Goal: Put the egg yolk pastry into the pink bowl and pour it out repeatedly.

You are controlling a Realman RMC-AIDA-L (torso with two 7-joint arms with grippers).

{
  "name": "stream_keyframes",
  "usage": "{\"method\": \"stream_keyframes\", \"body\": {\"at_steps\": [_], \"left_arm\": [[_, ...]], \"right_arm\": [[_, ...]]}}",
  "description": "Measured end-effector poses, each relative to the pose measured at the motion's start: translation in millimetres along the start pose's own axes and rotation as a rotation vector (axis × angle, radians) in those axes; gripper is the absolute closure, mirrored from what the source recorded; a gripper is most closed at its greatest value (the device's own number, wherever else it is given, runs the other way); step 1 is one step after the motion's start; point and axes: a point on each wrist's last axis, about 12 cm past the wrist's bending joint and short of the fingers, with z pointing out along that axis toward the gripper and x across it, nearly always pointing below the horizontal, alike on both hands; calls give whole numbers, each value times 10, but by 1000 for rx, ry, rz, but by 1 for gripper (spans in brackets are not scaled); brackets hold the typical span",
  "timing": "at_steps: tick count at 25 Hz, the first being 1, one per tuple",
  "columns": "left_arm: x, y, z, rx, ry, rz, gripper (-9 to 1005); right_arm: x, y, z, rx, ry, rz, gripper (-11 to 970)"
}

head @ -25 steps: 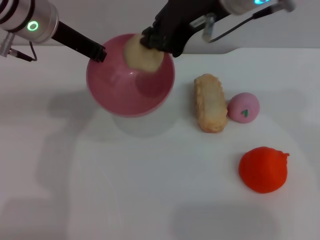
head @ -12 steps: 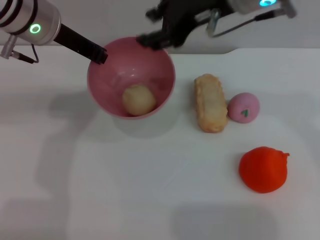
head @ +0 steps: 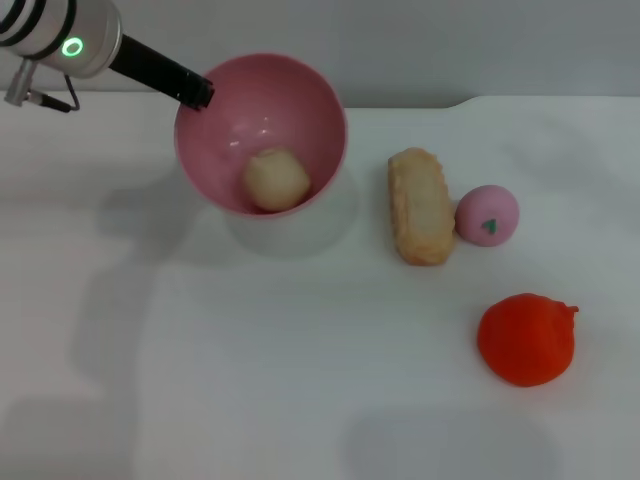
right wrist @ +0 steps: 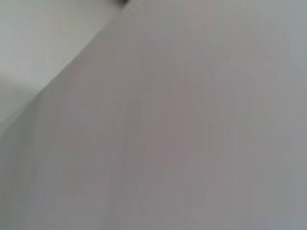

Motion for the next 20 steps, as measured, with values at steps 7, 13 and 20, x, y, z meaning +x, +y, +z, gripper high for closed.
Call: {"method": "stream_keyframes", "body": {"at_steps": [7,13,20], "left_arm": [[-99,-41,118,-6,-103,61,953],[-64,-127,275,-14,-214,164,953],[-13,-339,422,-93,-371,331,953]], "right_arm": [[370,-123,-910,421,-258,-81,293],[462,-117,-1133,529,-281,-88,294],[466,-133,-1149,547,-285,-82,294]]}}
